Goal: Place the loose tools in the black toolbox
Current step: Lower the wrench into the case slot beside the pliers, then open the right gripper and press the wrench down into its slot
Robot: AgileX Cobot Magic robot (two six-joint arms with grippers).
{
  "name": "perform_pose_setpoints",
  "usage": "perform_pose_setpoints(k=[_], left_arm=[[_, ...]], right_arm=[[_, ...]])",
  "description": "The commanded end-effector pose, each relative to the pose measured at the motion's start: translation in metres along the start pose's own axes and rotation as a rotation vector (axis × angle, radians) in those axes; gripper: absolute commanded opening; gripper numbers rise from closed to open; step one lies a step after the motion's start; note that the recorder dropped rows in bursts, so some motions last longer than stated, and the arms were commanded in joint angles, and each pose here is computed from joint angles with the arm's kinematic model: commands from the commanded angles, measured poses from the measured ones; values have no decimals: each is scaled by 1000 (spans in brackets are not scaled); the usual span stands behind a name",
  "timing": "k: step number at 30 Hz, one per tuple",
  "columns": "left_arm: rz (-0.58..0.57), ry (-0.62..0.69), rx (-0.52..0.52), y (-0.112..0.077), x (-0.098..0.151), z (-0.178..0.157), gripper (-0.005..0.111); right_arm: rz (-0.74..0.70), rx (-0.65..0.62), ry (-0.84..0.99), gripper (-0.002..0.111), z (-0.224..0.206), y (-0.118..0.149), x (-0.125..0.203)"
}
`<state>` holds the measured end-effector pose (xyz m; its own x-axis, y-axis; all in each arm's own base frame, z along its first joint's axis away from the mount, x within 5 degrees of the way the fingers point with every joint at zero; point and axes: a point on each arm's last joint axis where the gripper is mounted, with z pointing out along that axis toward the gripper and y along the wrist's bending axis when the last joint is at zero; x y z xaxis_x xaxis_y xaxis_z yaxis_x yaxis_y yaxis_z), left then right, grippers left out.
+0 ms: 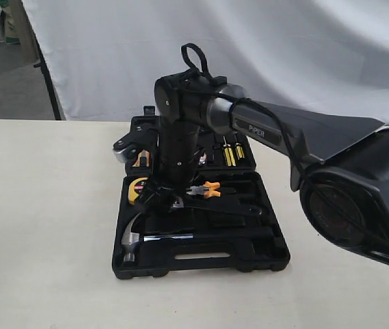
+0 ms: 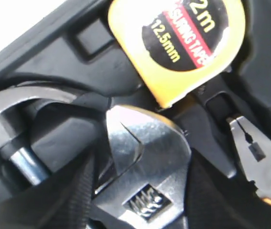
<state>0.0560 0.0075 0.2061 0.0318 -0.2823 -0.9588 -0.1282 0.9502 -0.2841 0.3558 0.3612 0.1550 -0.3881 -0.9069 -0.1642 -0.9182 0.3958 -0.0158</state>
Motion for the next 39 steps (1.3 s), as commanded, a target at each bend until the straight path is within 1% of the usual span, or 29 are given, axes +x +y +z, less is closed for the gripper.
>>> perform_pose_setpoints(k=[1, 5, 12, 17, 25, 36, 38, 39], left_arm=[[0, -20, -21, 1, -2, 0, 1], [0, -20, -21, 1, -2, 0, 1], [0, -20, -21, 1, -2, 0, 1], [0, -20, -21, 1, -2, 0, 1], [0, -20, -21, 1, -2, 0, 1], [0, -20, -21, 1, -2, 0, 1], [0, -20, -21, 1, -2, 0, 1], [0, -20, -21, 1, -2, 0, 1]], right_arm=[[-30, 24, 2, 0, -6, -4, 1], [-47, 75, 24, 0, -7, -9, 3], [-128, 69, 40, 0, -2, -8, 5], [-186, 47, 82, 0, 8, -5, 11], [-176, 17, 70, 0, 7, -1, 11], [-128, 31, 63, 0, 1, 2, 10], [-118, 52, 72, 7, 1, 2, 10], [-117, 69, 79, 19, 1, 3, 9]])
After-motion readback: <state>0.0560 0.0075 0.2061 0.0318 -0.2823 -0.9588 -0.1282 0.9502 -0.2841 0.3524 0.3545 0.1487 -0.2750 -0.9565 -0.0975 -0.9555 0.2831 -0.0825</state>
